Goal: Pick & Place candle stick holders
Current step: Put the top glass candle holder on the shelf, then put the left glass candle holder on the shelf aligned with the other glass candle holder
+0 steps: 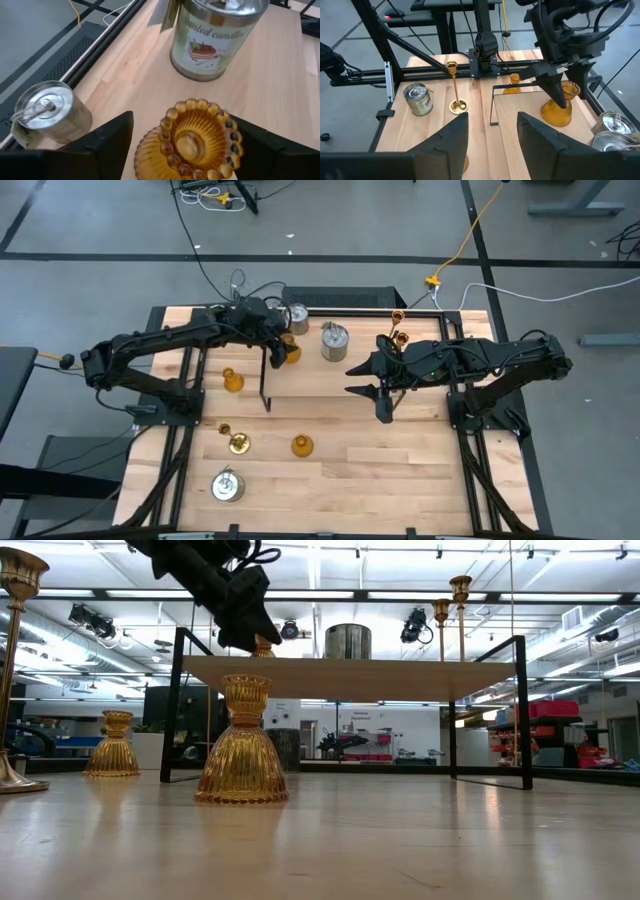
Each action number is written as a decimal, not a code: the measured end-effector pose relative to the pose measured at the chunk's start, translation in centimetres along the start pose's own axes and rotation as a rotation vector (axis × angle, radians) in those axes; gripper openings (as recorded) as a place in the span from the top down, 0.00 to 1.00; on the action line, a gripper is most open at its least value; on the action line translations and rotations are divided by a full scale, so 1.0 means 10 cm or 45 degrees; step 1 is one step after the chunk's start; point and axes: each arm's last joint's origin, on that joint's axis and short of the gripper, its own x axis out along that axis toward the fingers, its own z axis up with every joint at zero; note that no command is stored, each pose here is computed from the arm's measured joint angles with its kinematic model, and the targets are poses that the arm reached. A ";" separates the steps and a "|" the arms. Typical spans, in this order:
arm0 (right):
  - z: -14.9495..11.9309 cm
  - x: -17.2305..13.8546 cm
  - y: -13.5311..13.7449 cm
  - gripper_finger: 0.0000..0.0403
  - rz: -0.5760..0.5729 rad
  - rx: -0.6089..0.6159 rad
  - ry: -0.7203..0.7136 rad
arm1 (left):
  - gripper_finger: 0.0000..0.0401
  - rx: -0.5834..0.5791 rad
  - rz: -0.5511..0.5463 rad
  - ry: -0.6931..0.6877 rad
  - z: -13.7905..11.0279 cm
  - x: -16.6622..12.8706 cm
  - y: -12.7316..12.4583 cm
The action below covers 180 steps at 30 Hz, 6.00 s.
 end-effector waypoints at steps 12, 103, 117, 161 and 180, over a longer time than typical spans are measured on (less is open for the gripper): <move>0.00 0.00 0.00 0.58 0.013 -0.003 0.002 | 0.26 0.034 -0.037 -0.084 0.34 -0.22 -0.10; -0.01 0.00 0.00 0.58 0.009 -0.025 0.011 | 1.00 0.316 0.162 0.444 0.39 -0.06 -0.42; -0.01 0.00 0.00 0.58 0.010 -0.004 0.013 | 1.00 0.287 0.120 0.426 0.41 -0.05 -0.42; -0.01 0.00 0.00 0.58 0.007 0.007 0.019 | 1.00 0.235 -0.031 0.189 0.77 -0.23 -0.46; -0.02 0.00 0.00 0.58 0.006 0.004 0.028 | 0.99 0.395 -0.312 0.213 0.67 -0.46 -1.27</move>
